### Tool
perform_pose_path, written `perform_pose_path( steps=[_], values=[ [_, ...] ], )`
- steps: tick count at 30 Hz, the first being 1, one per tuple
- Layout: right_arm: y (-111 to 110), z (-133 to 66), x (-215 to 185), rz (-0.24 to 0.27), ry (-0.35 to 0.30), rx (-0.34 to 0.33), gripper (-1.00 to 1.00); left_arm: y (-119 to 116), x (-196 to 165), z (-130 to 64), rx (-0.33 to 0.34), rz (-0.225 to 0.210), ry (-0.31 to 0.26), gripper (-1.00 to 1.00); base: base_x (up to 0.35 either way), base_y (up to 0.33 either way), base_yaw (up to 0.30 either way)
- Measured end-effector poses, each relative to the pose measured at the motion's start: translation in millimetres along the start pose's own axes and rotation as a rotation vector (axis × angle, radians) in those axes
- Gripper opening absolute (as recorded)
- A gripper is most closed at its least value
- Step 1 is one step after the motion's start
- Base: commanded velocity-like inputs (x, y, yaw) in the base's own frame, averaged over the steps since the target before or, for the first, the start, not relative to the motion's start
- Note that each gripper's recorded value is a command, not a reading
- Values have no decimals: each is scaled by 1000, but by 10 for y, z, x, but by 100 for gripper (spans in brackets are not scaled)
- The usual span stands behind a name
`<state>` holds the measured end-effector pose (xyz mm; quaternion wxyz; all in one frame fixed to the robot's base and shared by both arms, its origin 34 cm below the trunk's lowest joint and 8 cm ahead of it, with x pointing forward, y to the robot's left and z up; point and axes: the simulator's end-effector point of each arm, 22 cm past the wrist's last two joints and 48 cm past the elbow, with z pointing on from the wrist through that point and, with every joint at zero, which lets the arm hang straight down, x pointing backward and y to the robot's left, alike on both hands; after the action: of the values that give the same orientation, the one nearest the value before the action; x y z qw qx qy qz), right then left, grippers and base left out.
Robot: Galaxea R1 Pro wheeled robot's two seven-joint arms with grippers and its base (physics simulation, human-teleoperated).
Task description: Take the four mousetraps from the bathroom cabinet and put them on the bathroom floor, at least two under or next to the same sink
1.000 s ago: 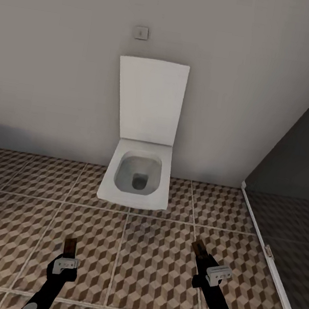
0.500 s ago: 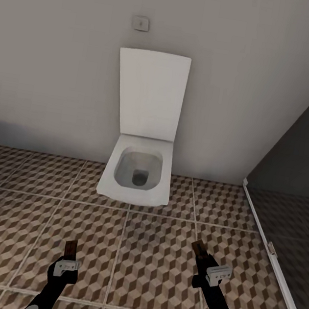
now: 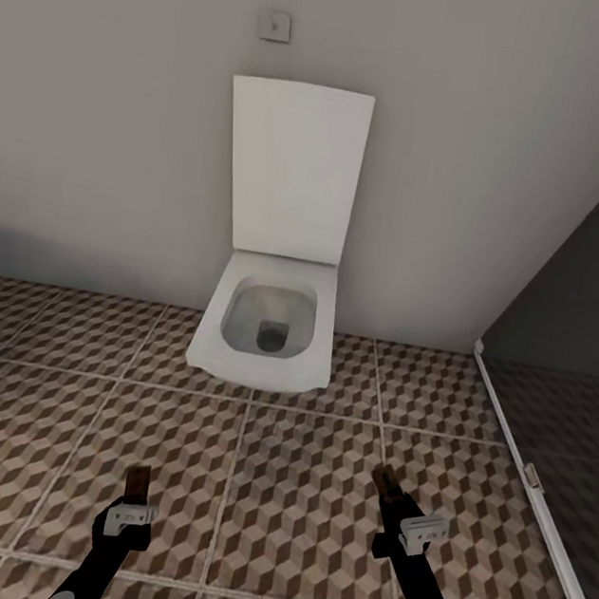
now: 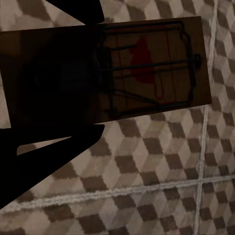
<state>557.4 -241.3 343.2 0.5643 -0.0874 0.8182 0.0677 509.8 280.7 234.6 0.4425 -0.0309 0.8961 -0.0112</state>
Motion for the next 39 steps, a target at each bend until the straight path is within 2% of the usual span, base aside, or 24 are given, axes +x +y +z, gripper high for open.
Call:
perform_pose_path(
  steps=[16,26,39],
  values=[
    [17,40,369,0,-1,0,-100,22,341,144,0,0,-1,-100,0,0,0],
    [33,32,585,8,39,-3,-100,33,557,151,-2,1,38,-100,0,0,0],
    [32,32,586,9,39,-2,-100,31,551,151,0,2,35,-100,0,0,0]
  ],
)
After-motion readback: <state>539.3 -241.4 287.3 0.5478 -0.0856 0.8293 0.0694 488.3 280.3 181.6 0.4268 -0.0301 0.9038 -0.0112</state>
